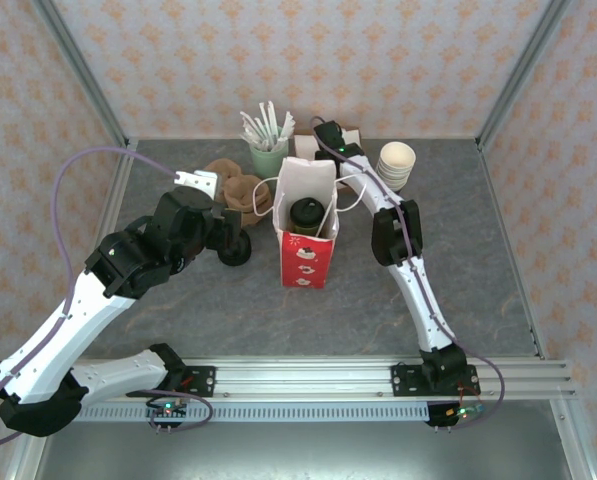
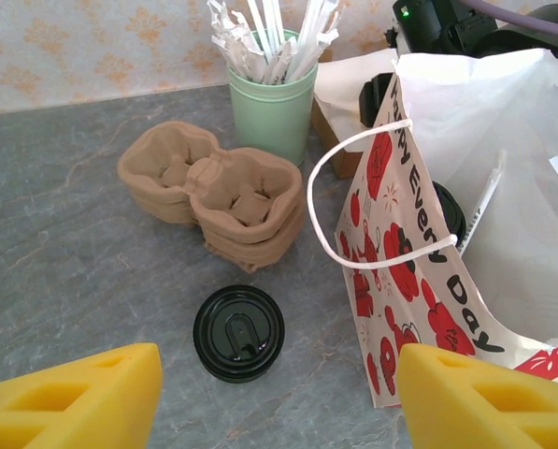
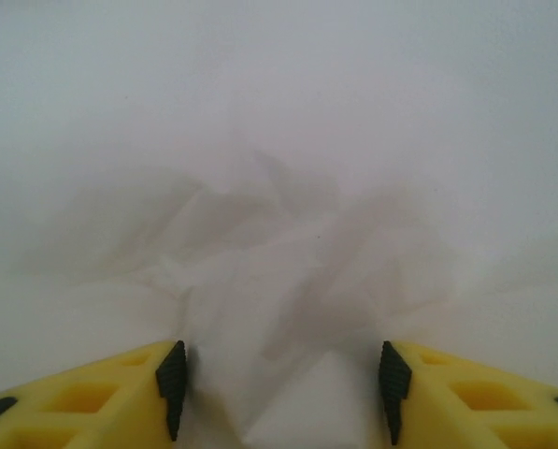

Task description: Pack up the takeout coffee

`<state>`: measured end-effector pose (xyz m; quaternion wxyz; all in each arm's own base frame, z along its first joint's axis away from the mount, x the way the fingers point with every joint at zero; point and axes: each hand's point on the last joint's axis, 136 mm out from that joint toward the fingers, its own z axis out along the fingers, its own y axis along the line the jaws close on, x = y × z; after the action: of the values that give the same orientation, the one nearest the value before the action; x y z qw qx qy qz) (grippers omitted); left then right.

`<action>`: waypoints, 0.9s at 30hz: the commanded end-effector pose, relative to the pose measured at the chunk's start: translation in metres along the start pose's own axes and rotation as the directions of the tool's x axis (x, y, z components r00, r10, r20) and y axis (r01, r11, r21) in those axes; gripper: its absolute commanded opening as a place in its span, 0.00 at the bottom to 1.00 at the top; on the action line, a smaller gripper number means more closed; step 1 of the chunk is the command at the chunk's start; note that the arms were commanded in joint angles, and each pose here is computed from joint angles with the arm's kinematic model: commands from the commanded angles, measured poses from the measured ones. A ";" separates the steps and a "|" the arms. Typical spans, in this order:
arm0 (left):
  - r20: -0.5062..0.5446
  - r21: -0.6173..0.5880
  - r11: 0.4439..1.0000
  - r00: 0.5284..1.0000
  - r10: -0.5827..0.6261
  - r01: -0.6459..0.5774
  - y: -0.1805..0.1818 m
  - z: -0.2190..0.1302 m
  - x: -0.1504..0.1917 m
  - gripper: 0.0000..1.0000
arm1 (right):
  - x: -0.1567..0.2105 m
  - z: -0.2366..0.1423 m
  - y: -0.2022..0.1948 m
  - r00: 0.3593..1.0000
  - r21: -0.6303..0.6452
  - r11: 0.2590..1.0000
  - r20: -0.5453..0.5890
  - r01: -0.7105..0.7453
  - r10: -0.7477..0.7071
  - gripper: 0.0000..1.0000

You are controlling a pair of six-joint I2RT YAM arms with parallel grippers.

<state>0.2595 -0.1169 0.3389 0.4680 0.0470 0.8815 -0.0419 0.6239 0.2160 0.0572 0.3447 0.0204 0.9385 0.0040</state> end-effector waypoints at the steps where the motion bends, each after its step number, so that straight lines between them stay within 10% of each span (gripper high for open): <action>1: 0.001 -0.038 0.999 1.000 -0.007 0.007 0.009 -0.002 0.001 0.68 | 0.009 0.007 -0.006 1.000 0.020 1.000 -0.026 0.000 0.000 0.50; 27: -0.021 -0.024 1.000 1.000 -0.005 0.004 0.004 0.002 0.003 0.69 | -0.043 -0.043 -0.001 0.996 -0.023 1.000 0.088 -0.005 0.007 0.37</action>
<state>0.2606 -0.1173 0.3374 0.4660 0.0471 0.8826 -0.0393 0.6250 0.2183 0.0634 0.3493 0.0172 0.9368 0.0109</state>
